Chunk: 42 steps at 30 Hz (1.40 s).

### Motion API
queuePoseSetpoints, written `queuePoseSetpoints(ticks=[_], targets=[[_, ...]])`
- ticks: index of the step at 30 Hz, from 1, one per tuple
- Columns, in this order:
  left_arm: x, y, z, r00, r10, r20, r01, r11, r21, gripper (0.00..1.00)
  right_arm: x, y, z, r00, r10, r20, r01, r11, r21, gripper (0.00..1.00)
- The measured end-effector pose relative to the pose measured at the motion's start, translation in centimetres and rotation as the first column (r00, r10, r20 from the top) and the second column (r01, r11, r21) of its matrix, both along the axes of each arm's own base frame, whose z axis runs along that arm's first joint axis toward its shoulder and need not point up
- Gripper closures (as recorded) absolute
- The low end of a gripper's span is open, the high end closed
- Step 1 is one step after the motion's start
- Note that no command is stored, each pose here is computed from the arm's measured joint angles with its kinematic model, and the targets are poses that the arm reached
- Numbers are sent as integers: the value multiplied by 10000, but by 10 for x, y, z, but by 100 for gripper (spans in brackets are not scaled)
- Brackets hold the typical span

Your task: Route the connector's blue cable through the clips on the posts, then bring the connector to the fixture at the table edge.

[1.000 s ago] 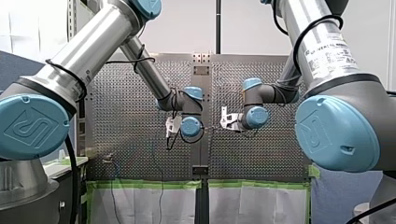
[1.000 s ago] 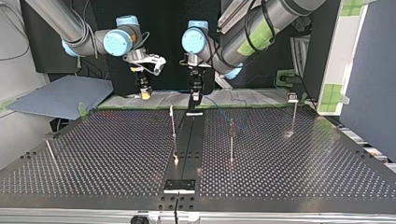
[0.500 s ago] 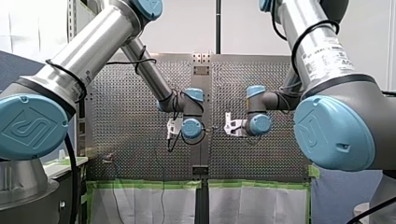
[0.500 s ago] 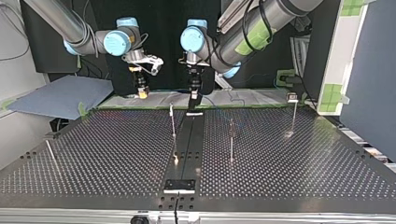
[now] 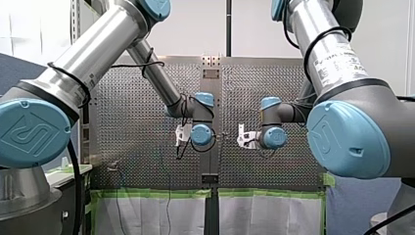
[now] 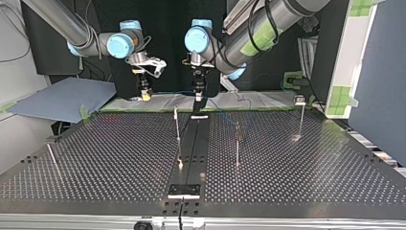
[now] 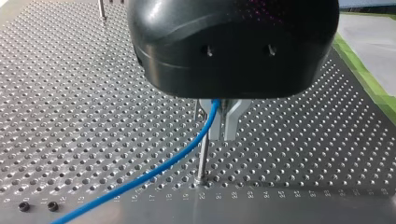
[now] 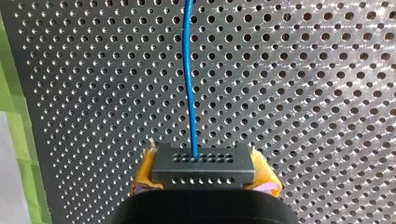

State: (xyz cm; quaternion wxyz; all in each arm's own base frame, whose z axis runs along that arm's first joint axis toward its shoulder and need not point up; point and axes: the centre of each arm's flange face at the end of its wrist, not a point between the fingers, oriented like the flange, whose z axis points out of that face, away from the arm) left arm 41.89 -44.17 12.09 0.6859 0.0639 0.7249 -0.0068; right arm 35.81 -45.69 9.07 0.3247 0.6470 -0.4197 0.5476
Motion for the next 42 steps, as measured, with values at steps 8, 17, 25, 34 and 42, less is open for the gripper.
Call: queuePoseSetpoints(ticks=[8, 17, 25, 34, 42], targets=[[2, -4, -17, 10000, -16, -88, 17, 10000, 40, 93, -5, -7, 0, 9999, 26, 103, -25, 9999, -125, 100], [9, -13, -13, 9999, -33, 106, 35, 9998, -173, 93, -10, -16, 3, 9993, 189, 318, -175, 9988, -448, 100], [10, -14, -12, 9999, 6, 131, -2, 9997, -252, 93, -13, -24, 5, 9982, 360, 476, -325, 9969, -720, 100], [10, -14, -11, 9999, 40, 166, -34, 9995, -309, 93, -21, -30, 5, 9983, 281, 504, -242, 9969, -754, 100], [11, -13, -11, 9998, 132, 175, -127, 9994, -321, 93, -29, -36, 4, 9986, 144, 510, -105, 9971, -751, 100]])
